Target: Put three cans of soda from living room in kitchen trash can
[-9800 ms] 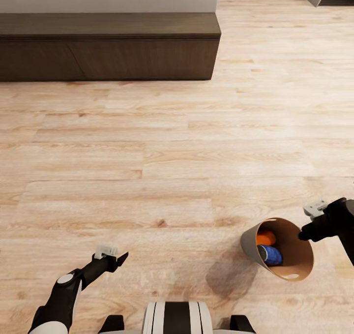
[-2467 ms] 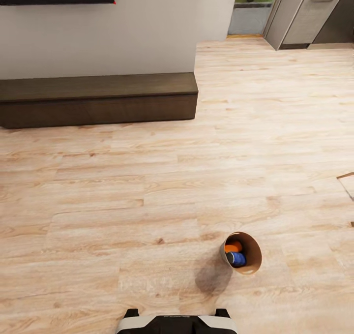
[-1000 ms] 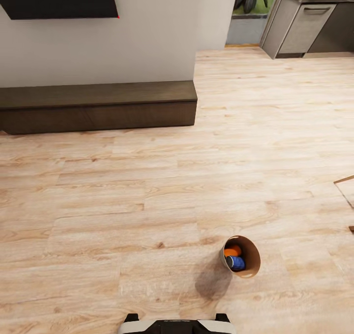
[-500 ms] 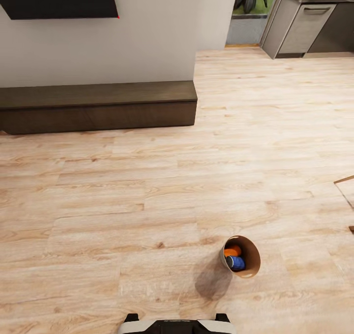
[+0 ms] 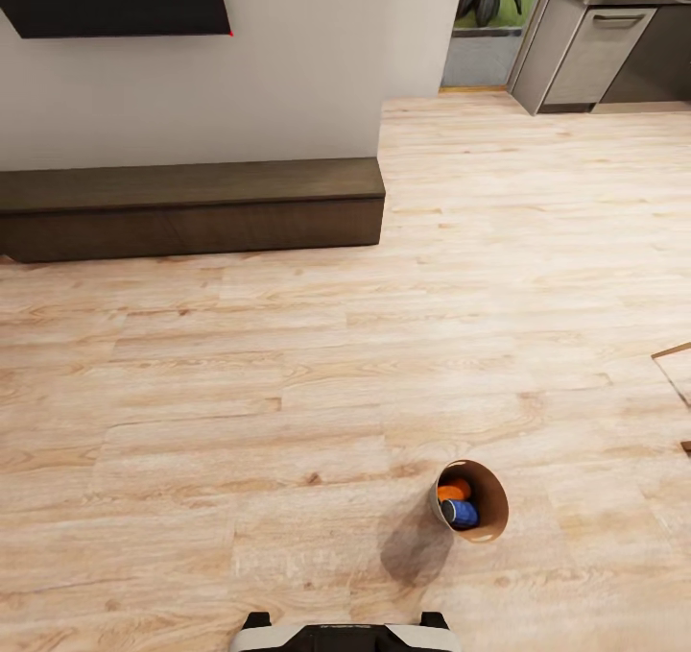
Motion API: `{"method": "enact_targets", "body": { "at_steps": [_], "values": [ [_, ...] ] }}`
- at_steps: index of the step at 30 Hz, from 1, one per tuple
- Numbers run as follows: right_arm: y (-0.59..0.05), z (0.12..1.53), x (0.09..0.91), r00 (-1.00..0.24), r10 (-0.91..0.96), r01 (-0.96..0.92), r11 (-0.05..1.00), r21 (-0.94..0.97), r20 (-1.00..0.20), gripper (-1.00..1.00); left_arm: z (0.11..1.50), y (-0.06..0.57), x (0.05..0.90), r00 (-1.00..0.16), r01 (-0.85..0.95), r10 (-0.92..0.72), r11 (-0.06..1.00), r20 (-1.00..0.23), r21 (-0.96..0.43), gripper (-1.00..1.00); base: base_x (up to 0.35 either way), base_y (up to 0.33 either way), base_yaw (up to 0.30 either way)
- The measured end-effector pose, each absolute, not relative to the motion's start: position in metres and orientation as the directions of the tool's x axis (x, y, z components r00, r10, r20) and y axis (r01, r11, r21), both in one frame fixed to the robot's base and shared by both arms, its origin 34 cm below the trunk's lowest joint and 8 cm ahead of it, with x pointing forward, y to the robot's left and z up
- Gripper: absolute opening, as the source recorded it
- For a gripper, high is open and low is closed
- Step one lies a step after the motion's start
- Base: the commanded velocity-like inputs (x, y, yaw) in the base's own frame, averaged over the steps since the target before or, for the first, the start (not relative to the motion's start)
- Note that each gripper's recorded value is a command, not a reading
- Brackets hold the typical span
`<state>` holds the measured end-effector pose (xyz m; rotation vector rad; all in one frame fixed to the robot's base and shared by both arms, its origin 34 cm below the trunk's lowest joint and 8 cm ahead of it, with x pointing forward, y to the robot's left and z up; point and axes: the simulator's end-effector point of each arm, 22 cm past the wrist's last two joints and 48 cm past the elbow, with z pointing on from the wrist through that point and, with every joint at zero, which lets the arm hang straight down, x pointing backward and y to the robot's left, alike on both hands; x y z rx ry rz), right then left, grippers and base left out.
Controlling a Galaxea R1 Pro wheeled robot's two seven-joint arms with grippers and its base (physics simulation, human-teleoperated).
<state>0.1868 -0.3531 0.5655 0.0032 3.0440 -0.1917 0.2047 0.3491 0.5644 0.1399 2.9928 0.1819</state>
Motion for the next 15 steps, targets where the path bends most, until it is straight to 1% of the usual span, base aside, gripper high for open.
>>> {"method": "enact_targets", "body": {
  "at_steps": [15],
  "values": [
    [-0.3531,0.5655,0.1868,-0.996,-0.004,0.008,0.992,-0.125,-0.091,1.0,0.5645,0.3495,0.2044,-0.986,0.084,0.101,0.988,-0.133,0.127,1.0,0.0,0.0,0.0]
  ]
}}
